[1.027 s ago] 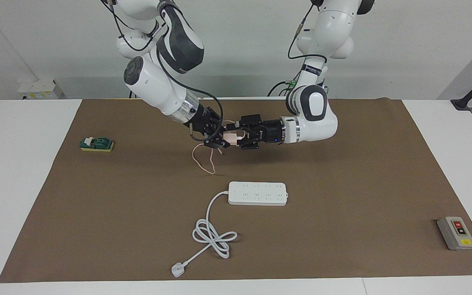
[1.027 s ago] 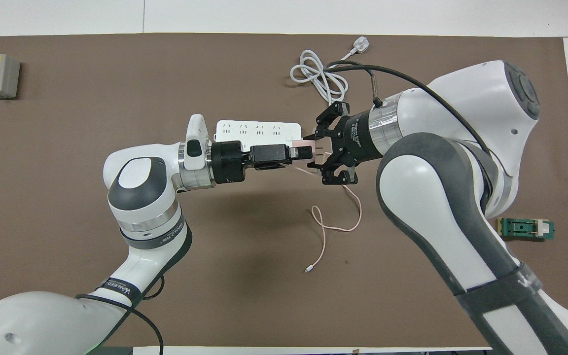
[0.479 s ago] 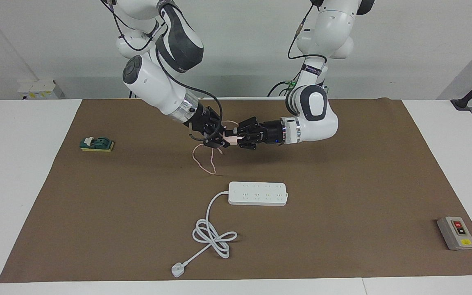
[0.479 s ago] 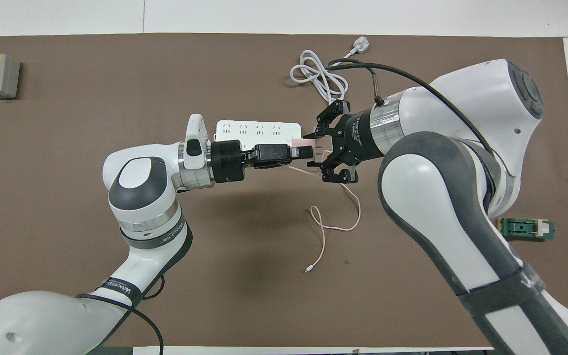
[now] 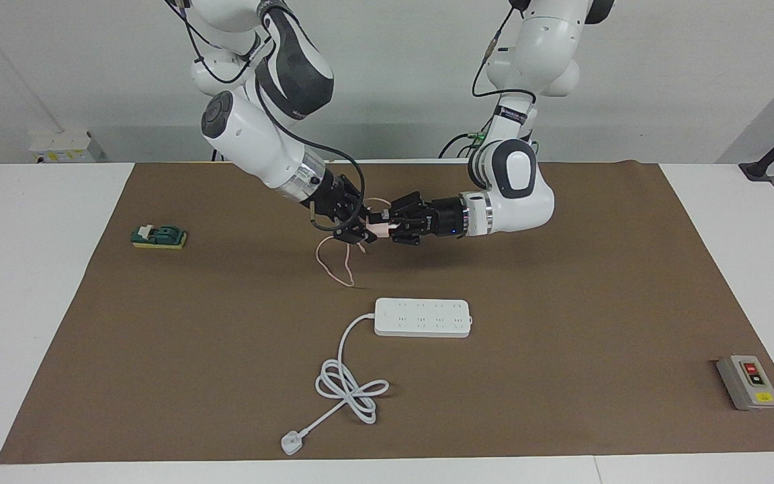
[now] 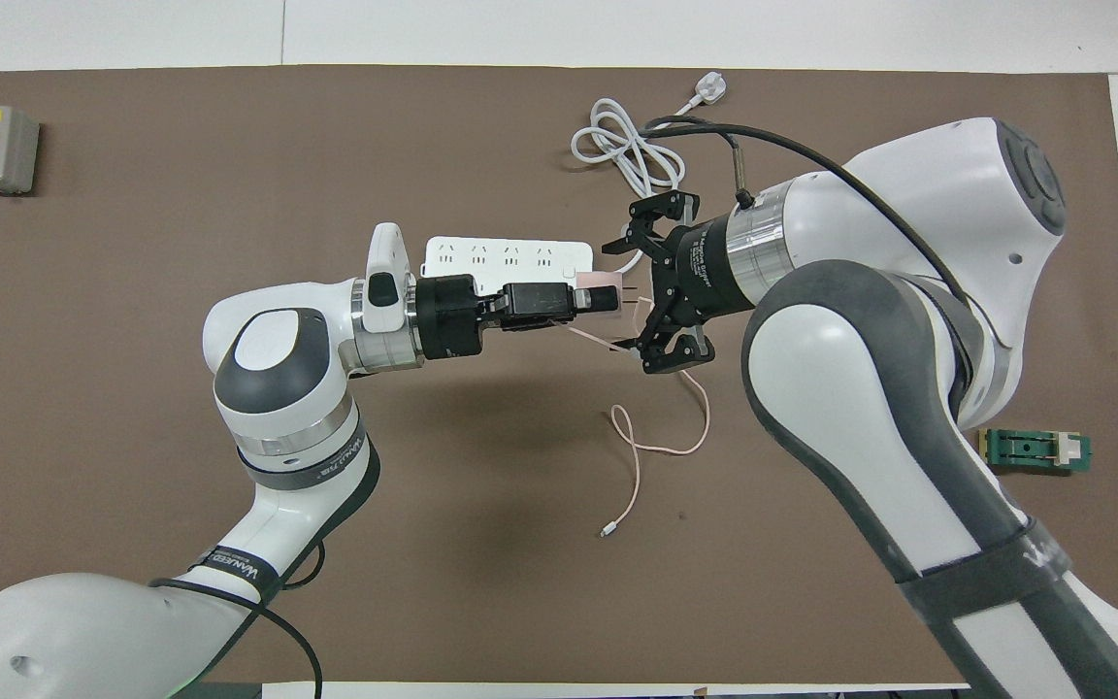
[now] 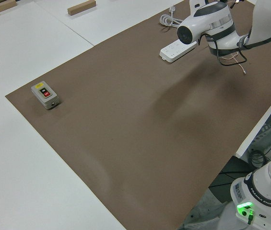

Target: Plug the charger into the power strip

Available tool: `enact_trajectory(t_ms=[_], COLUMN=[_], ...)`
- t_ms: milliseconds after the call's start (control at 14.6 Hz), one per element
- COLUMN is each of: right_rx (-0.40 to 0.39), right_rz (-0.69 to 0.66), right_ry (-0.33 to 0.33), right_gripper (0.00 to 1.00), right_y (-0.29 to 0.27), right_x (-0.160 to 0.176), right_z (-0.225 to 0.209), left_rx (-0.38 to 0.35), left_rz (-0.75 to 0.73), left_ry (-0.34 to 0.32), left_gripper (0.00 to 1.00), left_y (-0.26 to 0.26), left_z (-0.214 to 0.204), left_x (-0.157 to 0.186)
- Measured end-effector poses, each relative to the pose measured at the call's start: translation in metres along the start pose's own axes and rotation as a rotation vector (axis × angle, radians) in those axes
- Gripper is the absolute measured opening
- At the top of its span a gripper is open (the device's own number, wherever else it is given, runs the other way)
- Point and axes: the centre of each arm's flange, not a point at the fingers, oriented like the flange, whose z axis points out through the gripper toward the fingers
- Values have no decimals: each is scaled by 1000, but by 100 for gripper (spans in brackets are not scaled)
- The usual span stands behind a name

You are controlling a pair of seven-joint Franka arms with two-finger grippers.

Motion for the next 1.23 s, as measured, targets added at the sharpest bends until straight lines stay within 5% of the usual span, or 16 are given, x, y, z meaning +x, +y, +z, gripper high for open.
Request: enact_trajectory(t_ms=[479,685,1233], right_rx=[30,55,173], right_rz=[15,39,-34], right_ry=[-6,-6,95], right_gripper=[100,100,100], right_y=[-9,-16,-6], right_x=[4,20,46], right_z=[-19,-40,-144], left_rx=[89,199,550], left_rz=[33,40,65], left_ry=[143,190,100], left_gripper=[31,31,31], left_y=[33,42,45], left_z=[-24,-59,-170], left_x=[33,48,68])
